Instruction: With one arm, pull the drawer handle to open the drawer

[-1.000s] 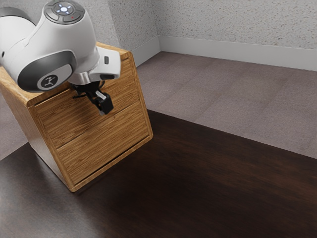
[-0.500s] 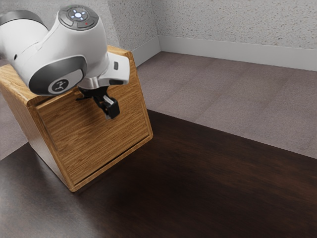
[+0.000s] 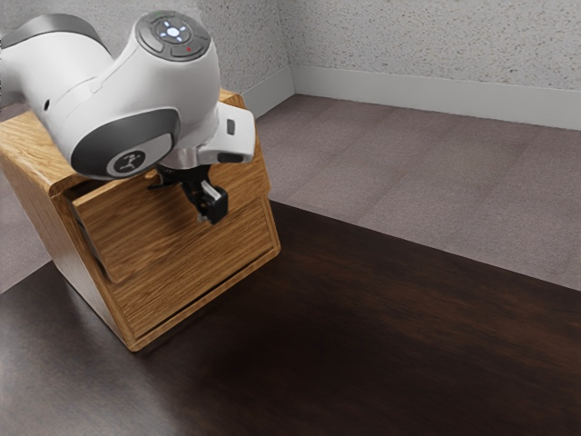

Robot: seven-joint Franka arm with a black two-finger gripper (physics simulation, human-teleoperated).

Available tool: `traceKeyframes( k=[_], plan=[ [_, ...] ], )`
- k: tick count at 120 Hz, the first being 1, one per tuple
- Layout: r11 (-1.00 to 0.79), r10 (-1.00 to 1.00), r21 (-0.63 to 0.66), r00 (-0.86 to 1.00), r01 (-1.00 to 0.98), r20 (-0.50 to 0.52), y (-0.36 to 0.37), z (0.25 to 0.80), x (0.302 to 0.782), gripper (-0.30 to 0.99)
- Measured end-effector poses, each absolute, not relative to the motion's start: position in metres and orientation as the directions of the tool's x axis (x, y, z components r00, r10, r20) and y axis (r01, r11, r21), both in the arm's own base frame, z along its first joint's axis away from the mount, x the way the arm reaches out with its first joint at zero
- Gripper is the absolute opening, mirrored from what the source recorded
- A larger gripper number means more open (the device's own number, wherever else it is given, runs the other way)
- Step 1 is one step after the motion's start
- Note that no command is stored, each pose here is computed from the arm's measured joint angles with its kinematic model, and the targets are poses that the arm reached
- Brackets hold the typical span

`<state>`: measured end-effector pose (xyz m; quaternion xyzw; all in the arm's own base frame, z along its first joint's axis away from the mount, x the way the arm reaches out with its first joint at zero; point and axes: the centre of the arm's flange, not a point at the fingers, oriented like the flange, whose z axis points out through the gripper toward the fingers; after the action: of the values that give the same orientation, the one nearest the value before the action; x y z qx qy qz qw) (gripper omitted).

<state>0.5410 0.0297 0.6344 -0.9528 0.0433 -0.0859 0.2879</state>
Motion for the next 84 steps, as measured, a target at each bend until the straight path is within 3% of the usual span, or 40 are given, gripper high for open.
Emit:
traceKeyframes(
  k=[24,84],
  plan=[
    [-0.826,-0.133,-0.563,0.982,-0.035,0.135,0.021,0.635,0.540,0.55],
    [-0.823,-0.127,-0.567,0.982,-0.027,0.139,0.008,0.635,0.542,0.69]
  ],
)
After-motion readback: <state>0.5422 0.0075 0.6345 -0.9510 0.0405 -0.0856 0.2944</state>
